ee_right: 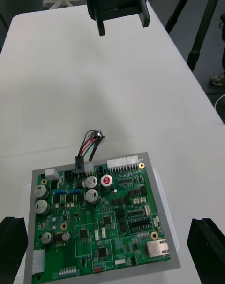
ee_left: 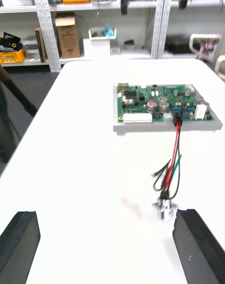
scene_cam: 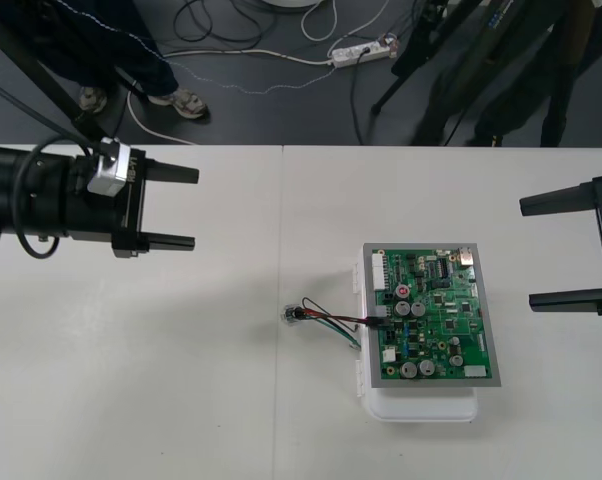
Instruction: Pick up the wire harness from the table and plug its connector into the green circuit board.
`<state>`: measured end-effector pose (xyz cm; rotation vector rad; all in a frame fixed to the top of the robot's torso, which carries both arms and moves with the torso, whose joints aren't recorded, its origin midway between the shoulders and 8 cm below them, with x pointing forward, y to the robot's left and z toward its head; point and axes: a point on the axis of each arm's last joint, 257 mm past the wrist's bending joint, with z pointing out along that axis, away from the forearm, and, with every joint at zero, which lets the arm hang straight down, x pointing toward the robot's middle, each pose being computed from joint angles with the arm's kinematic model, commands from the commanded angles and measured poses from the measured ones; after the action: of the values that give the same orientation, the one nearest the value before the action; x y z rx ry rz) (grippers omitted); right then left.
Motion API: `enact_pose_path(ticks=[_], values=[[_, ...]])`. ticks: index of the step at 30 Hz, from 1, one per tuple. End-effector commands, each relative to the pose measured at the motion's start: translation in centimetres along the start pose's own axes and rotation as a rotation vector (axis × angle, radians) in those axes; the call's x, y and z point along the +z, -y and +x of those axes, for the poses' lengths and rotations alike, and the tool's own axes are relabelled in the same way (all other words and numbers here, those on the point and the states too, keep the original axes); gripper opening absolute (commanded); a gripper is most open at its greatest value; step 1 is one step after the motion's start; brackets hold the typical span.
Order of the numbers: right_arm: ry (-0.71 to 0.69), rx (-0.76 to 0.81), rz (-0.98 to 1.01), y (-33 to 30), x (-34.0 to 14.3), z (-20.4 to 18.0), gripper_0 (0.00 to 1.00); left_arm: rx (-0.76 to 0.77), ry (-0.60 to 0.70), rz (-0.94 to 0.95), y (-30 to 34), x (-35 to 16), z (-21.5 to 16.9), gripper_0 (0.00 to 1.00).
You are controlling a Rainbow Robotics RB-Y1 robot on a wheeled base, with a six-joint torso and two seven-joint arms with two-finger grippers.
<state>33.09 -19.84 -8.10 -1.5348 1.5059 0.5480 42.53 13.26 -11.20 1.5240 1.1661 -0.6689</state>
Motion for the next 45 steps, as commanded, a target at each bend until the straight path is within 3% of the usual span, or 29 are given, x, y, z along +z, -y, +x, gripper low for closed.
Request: enact_pose_path(ticks=[1, 7, 16, 45], values=[[0.054, -0.046, 0.082, 0.0, -1.1, -3.3, 1.00, 0.066, -0.104, -0.092, -3.3, -3.8, -2.0, 0.84], [0.100, -0.085, 0.120, -0.8, -1.1, -5.9, 1.00, 0.076, -0.148, -0.112, -4.1, -5.3, -4.8, 0.84], [0.100, -0.087, 0.078, -1.7, 0.5, -6.0, 1.00, 0.047, -0.135, -0.109, -4.0, -5.4, -7.7, 0.84], [0.098, -0.083, 0.050, -1.9, 1.5, -6.4, 1.00, 0.048, -0.133, -0.112, -4.1, -5.3, -7.7, 0.84]])
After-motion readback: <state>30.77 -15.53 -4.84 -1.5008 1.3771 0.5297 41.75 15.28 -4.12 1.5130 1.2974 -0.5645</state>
